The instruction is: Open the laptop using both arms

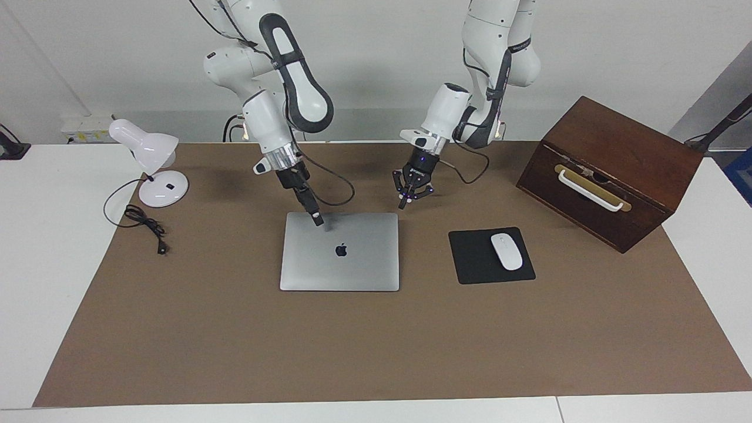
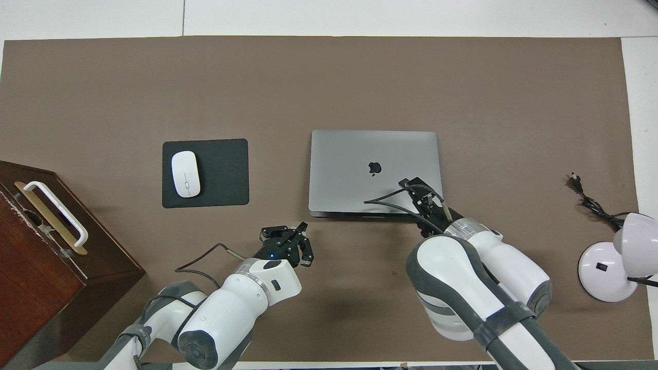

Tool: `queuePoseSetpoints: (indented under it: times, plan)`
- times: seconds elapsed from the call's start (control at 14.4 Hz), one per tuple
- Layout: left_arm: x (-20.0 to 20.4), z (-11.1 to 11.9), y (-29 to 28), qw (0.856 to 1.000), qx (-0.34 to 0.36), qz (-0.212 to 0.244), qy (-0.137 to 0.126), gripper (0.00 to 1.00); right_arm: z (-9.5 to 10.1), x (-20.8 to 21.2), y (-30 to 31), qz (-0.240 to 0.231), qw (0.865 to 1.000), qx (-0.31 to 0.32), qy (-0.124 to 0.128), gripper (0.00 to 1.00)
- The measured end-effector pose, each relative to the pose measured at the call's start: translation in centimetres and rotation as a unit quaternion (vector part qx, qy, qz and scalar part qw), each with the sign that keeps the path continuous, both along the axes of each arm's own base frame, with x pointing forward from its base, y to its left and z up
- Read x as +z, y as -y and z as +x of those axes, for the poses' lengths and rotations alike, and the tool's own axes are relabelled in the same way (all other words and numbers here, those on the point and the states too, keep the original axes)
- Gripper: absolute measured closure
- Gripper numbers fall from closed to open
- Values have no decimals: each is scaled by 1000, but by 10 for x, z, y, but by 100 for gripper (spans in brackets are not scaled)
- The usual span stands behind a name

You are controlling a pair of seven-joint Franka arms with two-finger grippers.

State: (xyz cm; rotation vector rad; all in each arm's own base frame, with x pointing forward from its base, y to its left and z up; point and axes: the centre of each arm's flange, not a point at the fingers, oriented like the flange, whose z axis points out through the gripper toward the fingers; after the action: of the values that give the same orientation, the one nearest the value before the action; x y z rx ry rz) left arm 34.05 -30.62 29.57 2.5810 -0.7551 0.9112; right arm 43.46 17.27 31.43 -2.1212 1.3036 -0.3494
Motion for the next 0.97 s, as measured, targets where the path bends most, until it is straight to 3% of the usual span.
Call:
queuePoseSetpoints:
  times: [0.97]
  plan:
    - [-19,26,34,999,-28,12,10,99,3,0,-2,-2,1000,4,3,0]
